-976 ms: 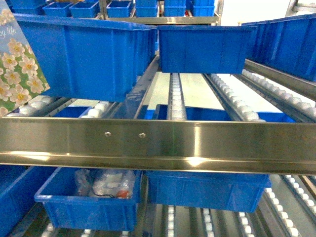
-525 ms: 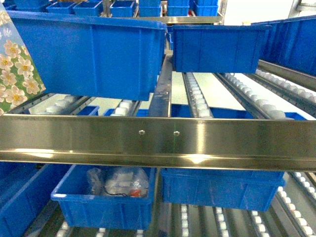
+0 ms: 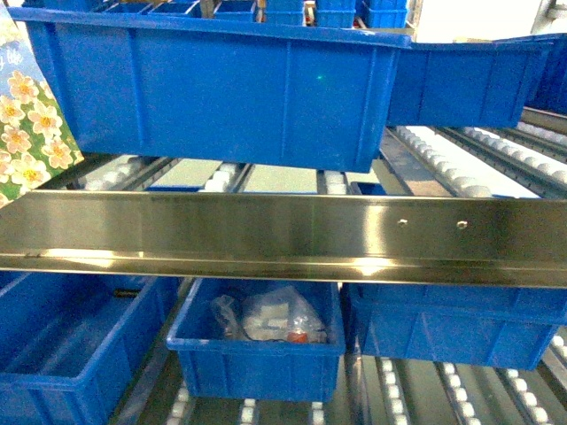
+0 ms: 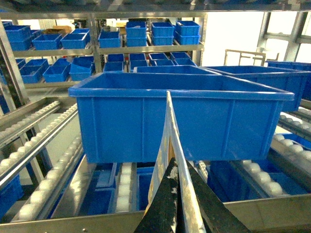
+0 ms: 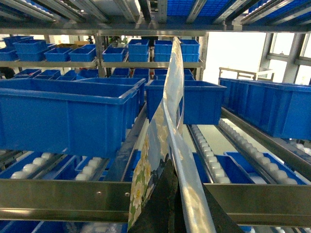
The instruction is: Move flower gift bag to table near conveyor
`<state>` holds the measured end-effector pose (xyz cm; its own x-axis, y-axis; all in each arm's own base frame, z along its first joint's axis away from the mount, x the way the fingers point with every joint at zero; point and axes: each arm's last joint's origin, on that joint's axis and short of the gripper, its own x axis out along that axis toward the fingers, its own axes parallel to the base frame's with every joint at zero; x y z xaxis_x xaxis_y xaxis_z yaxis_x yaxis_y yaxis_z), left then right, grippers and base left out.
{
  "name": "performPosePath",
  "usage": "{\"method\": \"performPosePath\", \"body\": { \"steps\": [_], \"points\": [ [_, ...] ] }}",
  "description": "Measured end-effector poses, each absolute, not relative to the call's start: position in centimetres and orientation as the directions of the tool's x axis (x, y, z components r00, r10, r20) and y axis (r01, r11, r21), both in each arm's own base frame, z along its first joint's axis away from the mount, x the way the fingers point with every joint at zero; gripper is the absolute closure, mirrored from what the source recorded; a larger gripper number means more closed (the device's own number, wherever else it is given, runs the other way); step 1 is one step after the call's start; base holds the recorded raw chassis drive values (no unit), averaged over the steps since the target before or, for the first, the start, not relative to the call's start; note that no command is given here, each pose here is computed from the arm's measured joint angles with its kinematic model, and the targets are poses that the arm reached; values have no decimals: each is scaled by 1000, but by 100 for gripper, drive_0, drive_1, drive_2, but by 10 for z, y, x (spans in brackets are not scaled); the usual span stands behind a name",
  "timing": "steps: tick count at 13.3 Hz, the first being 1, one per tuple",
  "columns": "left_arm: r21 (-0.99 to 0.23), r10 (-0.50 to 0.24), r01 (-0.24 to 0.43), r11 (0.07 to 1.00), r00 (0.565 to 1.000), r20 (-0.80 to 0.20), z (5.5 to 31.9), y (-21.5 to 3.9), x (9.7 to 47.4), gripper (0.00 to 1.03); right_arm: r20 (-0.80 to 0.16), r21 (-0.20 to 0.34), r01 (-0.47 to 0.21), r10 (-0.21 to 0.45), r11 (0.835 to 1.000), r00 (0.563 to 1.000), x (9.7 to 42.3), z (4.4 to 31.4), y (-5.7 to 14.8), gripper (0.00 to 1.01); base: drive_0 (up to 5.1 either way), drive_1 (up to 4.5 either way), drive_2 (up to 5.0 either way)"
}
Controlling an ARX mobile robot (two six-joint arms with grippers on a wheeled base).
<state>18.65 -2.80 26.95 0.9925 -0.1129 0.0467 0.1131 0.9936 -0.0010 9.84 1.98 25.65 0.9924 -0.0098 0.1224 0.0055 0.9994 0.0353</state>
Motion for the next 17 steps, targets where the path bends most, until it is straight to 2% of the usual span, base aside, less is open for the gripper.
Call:
{"method": "performPosePath", "body": {
  "steps": [4, 17],
  "points": [
    [-1, -113, 113, 994, 992, 46, 269, -28, 187, 101, 122, 36, 5, -10, 999, 992, 98, 257, 20, 99, -492, 139, 330],
    [-1, -113, 113, 994, 993, 46, 269, -28, 187, 101, 119, 35, 6, -10, 999, 993, 99, 256, 20, 99, -487, 259, 259]
  ]
}}
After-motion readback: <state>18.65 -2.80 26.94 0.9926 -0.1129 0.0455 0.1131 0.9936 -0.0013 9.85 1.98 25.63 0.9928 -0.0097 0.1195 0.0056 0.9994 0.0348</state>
